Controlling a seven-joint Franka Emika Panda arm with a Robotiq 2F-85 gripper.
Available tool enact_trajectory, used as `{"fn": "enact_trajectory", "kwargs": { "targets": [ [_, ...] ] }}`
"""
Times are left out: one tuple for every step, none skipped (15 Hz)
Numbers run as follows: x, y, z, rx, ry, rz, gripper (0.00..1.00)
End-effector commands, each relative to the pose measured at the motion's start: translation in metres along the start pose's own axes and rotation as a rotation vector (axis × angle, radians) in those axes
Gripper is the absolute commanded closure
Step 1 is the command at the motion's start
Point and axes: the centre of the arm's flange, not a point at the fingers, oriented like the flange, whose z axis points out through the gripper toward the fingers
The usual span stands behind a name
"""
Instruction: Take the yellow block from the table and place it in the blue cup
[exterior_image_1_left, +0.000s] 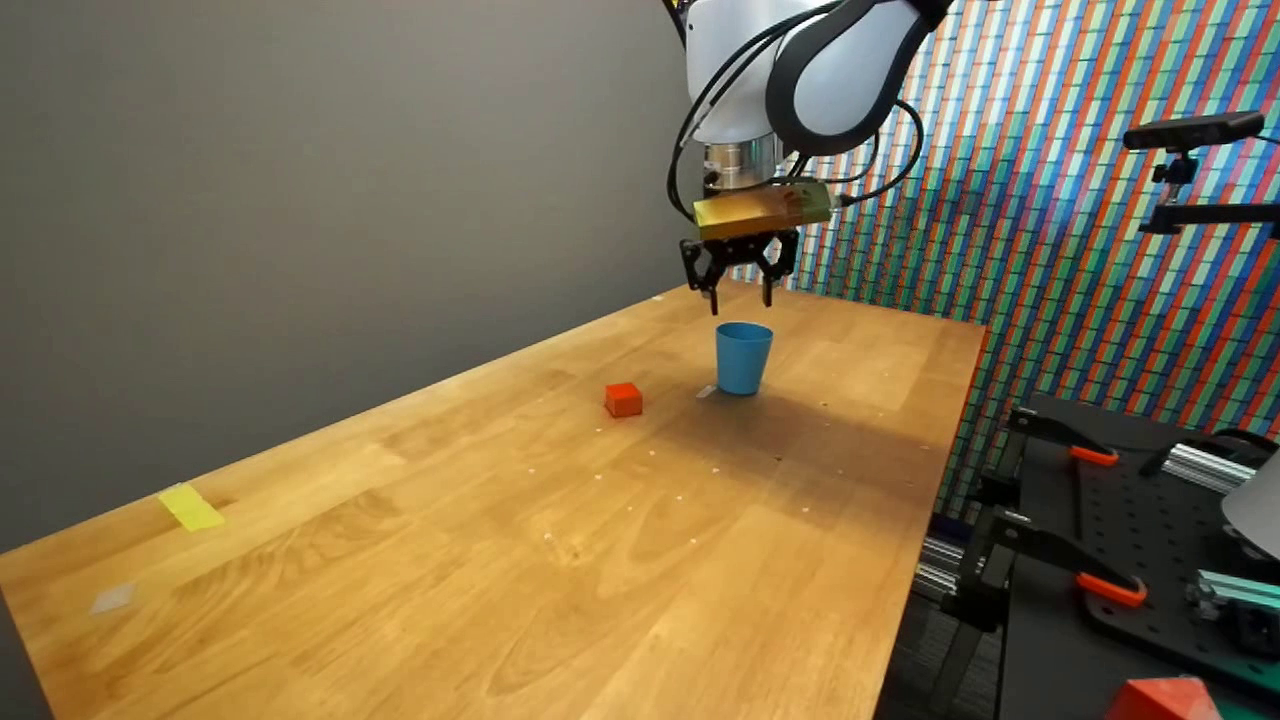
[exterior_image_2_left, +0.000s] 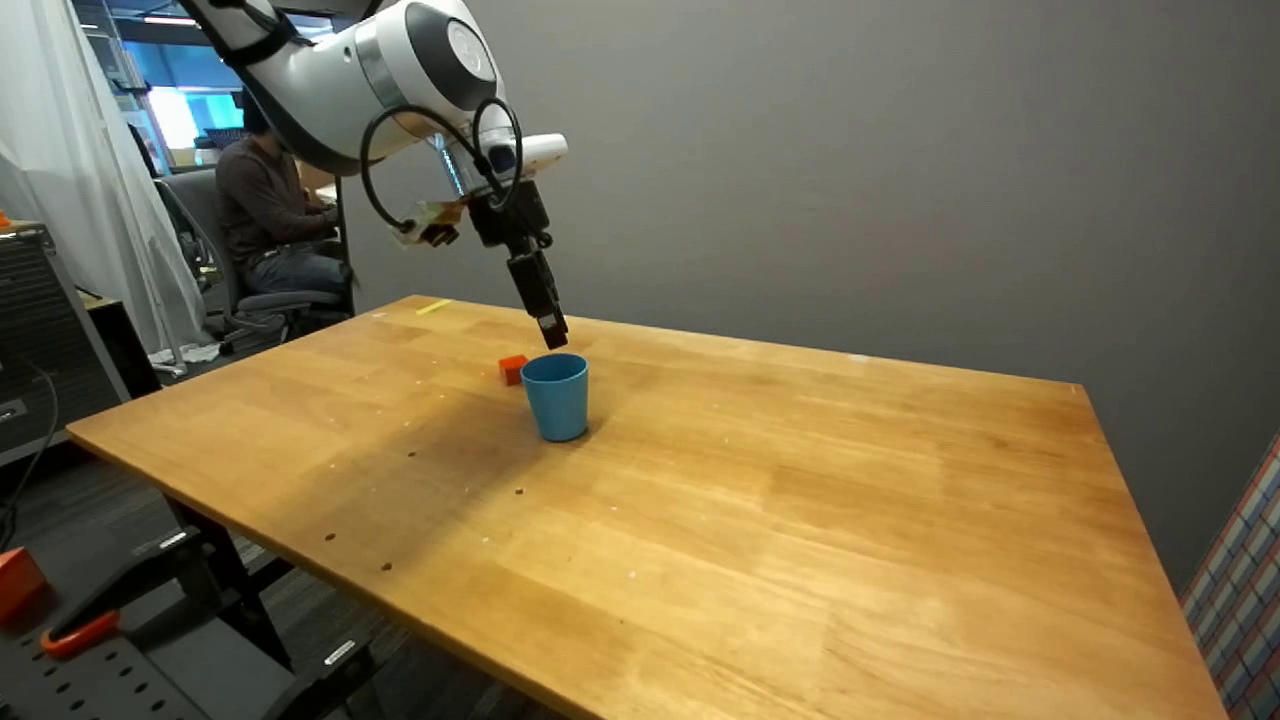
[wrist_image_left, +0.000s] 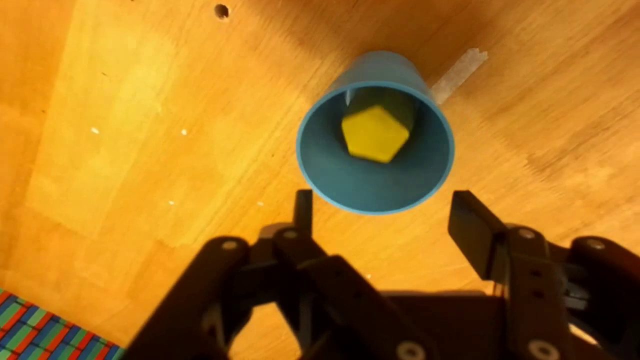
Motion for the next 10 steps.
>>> {"fn": "enact_trajectory", "kwargs": {
  "targets": [
    [-0.002, -0.004, -0.019, 0.038, 0.059, -0.064, 0.0],
    [-0.006, -0.006, -0.028, 0.044, 0.076, -0.138, 0.0],
    [-0.012, -0.01, -0.038, 0.038, 0.086, -0.199, 0.0],
    [-0.019, -0.014, -0.049, 0.043, 0.092, -0.25, 0.0],
    [-0.026, -0.02, -0.061, 0.048, 0.089, -0.303, 0.0],
    [-0.032, -0.025, -0.072, 0.061, 0.077, -0.358, 0.0],
    [-0.037, -0.03, -0.084, 0.074, 0.065, -0.414, 0.0],
    [-0.046, -0.033, -0.094, 0.098, 0.057, -0.468, 0.0],
    [-0.053, -0.036, -0.107, 0.135, 0.051, -0.518, 0.0],
    [-0.06, -0.039, -0.117, 0.162, 0.045, -0.569, 0.0]
  ]
}}
